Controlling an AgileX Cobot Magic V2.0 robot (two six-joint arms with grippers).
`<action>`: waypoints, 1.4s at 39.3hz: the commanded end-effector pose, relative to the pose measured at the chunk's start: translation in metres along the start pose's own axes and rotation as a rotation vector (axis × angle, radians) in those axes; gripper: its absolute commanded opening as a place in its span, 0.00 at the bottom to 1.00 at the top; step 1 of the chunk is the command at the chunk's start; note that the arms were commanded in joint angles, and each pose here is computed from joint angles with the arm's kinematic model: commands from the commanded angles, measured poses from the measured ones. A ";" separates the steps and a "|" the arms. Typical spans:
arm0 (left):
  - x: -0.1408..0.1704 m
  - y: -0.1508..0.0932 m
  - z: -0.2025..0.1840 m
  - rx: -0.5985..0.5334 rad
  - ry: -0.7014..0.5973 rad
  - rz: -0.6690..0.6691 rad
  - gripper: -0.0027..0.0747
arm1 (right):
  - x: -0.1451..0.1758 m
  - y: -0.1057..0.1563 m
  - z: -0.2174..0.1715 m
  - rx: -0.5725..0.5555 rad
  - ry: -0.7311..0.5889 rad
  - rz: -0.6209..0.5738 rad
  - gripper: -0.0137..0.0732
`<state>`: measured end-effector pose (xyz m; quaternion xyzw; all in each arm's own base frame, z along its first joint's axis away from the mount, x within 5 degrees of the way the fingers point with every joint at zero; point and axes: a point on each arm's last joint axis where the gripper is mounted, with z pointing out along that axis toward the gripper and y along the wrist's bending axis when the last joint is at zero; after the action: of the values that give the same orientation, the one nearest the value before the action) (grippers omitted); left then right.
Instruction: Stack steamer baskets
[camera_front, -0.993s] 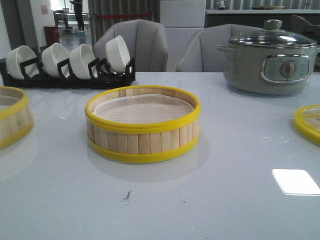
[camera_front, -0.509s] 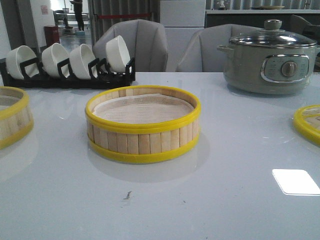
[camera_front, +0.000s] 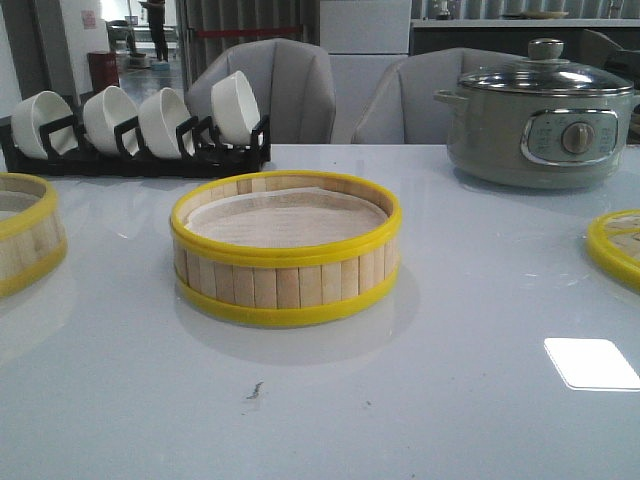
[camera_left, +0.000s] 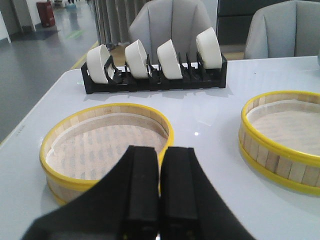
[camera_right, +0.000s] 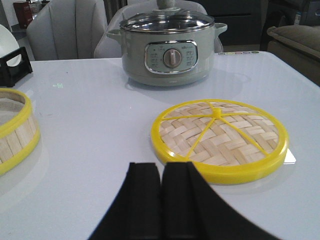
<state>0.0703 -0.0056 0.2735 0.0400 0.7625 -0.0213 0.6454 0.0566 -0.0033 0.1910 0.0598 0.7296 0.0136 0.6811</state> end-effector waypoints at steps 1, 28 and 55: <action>-0.066 0.002 0.006 -0.010 -0.002 0.014 0.15 | -0.013 0.001 -0.003 -0.006 -0.116 -0.005 0.19; -0.159 -0.010 0.103 0.009 0.561 0.103 0.15 | -0.013 0.001 -0.003 -0.006 -0.116 -0.005 0.19; -0.159 -0.007 0.118 -0.040 0.527 0.171 0.15 | -0.013 0.001 -0.003 -0.006 -0.116 -0.005 0.19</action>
<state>0.2120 -0.0265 0.3903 0.0966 0.9236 0.0627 0.3656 0.0566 -0.0033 0.1908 0.0598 0.7304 0.0136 0.6803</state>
